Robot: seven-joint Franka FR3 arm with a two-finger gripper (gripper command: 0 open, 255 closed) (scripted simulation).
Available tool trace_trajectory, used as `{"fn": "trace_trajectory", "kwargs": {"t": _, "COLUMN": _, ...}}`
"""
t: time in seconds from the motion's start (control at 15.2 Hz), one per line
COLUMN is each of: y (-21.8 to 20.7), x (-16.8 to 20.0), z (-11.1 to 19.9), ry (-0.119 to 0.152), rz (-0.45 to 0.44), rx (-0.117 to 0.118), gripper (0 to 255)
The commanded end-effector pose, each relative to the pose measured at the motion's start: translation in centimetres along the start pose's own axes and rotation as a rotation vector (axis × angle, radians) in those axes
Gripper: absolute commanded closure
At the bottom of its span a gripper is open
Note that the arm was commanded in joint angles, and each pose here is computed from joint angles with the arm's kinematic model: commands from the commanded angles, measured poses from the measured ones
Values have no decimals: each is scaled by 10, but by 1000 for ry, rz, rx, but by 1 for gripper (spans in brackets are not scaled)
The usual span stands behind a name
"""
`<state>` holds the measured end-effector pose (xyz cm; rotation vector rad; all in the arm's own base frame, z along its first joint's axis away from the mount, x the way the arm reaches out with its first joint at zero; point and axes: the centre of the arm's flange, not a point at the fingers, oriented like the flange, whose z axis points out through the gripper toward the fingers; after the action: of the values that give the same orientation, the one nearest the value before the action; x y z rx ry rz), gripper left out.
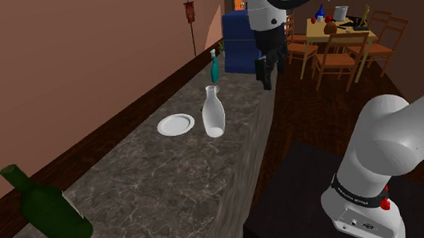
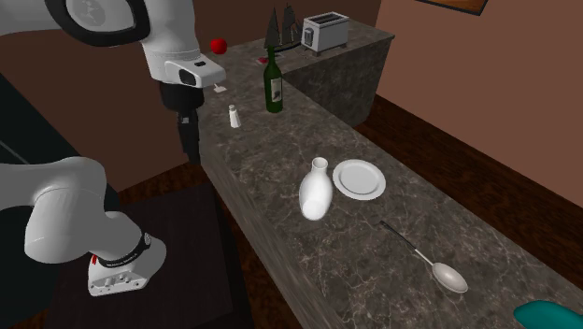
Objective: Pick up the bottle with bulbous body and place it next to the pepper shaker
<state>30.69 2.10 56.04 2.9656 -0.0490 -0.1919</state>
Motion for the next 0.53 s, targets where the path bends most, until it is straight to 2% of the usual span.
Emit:
{"fn": "trace_trajectory", "kwargs": {"t": 0.0, "y": 0, "x": 0, "z": 0, "ry": 0, "rz": 0, "rx": 0, "gripper": 0}}
{"fn": "trace_trajectory", "kwargs": {"t": 0.46, "y": 13, "x": 88, "z": 20, "ry": 14, "rz": 9, "rx": 47, "gripper": 0}}
